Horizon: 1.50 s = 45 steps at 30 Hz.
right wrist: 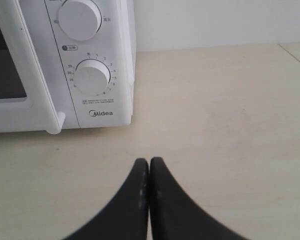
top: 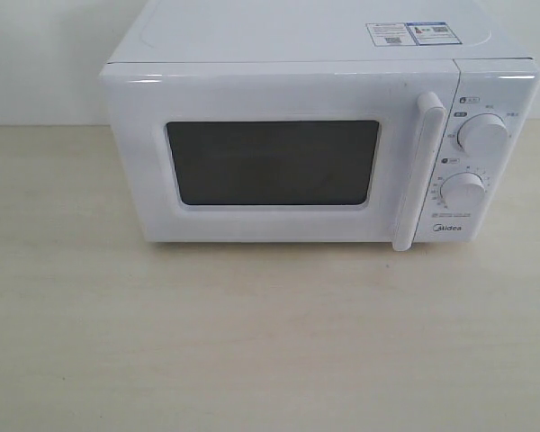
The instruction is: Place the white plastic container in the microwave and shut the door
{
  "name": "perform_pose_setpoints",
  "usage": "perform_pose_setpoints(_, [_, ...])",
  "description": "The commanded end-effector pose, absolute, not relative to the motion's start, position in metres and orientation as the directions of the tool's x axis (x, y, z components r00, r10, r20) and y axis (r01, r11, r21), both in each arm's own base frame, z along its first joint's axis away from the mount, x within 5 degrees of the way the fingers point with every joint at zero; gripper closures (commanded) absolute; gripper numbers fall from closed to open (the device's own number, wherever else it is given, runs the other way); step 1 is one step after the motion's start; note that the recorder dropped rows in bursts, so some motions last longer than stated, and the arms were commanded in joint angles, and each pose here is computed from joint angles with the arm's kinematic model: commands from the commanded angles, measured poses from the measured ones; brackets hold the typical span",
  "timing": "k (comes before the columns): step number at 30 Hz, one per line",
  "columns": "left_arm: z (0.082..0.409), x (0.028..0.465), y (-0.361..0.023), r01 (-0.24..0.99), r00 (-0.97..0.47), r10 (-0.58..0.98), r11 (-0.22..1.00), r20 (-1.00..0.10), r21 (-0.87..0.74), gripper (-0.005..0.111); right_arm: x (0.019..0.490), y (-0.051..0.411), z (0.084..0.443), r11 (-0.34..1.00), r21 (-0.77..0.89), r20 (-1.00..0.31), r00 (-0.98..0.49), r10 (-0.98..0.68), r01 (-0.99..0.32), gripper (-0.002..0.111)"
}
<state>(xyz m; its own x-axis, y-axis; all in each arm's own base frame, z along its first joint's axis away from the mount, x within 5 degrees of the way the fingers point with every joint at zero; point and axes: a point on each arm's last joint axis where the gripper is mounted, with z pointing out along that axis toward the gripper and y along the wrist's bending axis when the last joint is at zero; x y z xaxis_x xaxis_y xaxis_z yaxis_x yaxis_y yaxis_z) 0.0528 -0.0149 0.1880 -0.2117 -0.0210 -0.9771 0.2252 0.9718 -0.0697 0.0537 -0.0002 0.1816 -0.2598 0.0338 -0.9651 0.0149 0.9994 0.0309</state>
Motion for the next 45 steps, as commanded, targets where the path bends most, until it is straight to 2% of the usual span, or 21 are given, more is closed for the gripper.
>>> perform_pose_setpoints(1, [0.1866,0.0526,-0.0147,0.208,-0.23,-0.084,0.969,-0.97,-0.133,0.102,0.0535,-0.0001,0.1824,0.999,0.031,-0.967,-0.251,0.033,0.012,0.109])
perform_pose_setpoints(15, [0.1858,0.0526,-0.014,0.205,-0.231,-0.054,0.973,-0.971,-0.103,0.102,0.0535,-0.0001,0.1824,0.999,0.031,-0.967,-0.251,0.033,0.012,0.109])
perform_pose_setpoints(23, [0.1858,0.0537,-0.009,0.115,-0.224,-0.067,0.989,-0.972,-0.094,0.102,0.0538,-0.0001,0.1832,0.999,0.031,-0.97,-0.242,0.033,0.012,0.109])
perform_pose_setpoints(45, [0.1858,0.0537,-0.009,0.115,-0.224,-0.067,0.989,-0.972,-0.094,0.102,0.0538,-0.0001,0.1832,0.999,0.031,-0.97,-0.242,0.033,0.012,0.109])
